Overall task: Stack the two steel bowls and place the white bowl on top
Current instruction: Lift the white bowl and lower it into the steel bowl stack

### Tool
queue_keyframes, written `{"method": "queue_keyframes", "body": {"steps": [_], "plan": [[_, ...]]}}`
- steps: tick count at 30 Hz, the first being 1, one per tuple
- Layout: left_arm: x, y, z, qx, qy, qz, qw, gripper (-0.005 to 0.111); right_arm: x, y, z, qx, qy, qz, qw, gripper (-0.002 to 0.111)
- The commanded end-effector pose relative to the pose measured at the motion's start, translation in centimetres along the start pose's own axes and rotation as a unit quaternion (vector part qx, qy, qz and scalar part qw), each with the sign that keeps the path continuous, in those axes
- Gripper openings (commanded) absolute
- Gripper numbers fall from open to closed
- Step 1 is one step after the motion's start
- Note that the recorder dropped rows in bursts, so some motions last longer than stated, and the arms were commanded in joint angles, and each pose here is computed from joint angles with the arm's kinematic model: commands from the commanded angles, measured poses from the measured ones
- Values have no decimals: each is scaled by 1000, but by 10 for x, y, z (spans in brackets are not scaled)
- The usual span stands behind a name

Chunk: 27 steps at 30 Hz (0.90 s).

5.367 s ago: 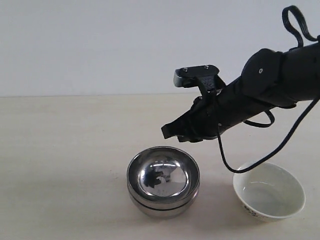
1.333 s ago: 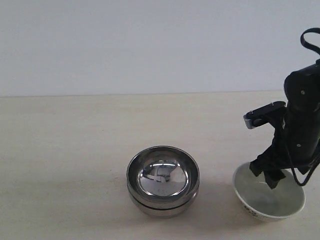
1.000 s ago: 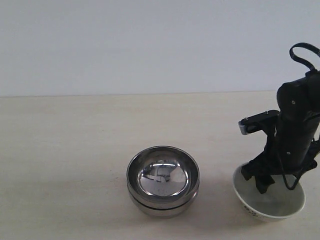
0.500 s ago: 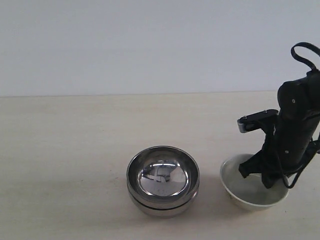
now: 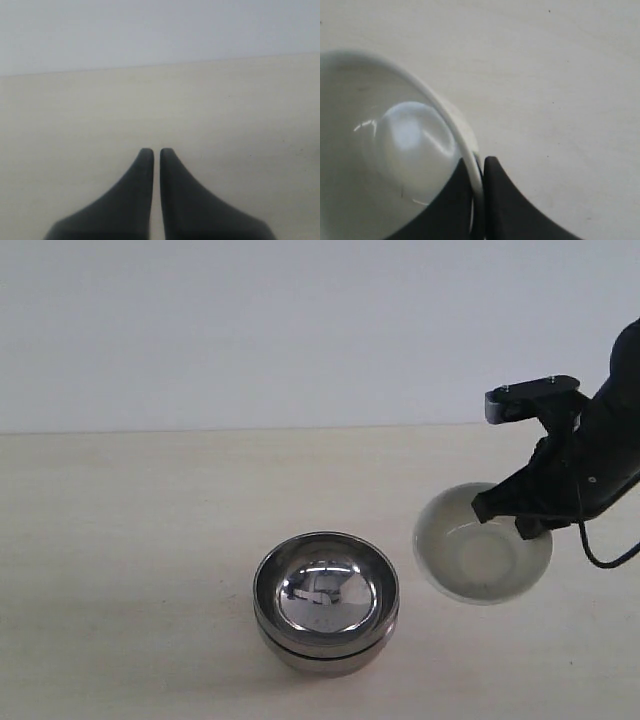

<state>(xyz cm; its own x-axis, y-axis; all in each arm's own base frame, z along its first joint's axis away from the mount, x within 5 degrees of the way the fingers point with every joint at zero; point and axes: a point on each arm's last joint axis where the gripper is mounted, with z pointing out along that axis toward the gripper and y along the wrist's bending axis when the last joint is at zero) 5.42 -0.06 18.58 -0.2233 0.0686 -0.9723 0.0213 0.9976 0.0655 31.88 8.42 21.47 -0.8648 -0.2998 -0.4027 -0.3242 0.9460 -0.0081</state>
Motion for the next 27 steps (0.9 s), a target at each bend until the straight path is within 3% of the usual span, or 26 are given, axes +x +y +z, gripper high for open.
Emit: {"method": "queue_keyframes", "body": {"steps": [1, 7, 9, 13, 27], "plan": [[1, 0, 0, -1, 2, -3, 1000, 4, -6, 10, -27, -57, -60, 3, 997, 0], [1, 0, 0, -1, 2, -3, 1000, 4, -10, 41, -50, -205, -105, -5, 973, 0], [1, 0, 0, -1, 2, -3, 1000, 4, -9, 64, -43, -231, -88, -30, 969, 0], [1, 0, 0, -1, 2, -3, 1000, 4, -10, 94, -18, -229, -80, -55, 969, 0], [1, 0, 0, -1, 2, -3, 1000, 4, -11, 93, 22, -204, -61, -22, 977, 0]]}}
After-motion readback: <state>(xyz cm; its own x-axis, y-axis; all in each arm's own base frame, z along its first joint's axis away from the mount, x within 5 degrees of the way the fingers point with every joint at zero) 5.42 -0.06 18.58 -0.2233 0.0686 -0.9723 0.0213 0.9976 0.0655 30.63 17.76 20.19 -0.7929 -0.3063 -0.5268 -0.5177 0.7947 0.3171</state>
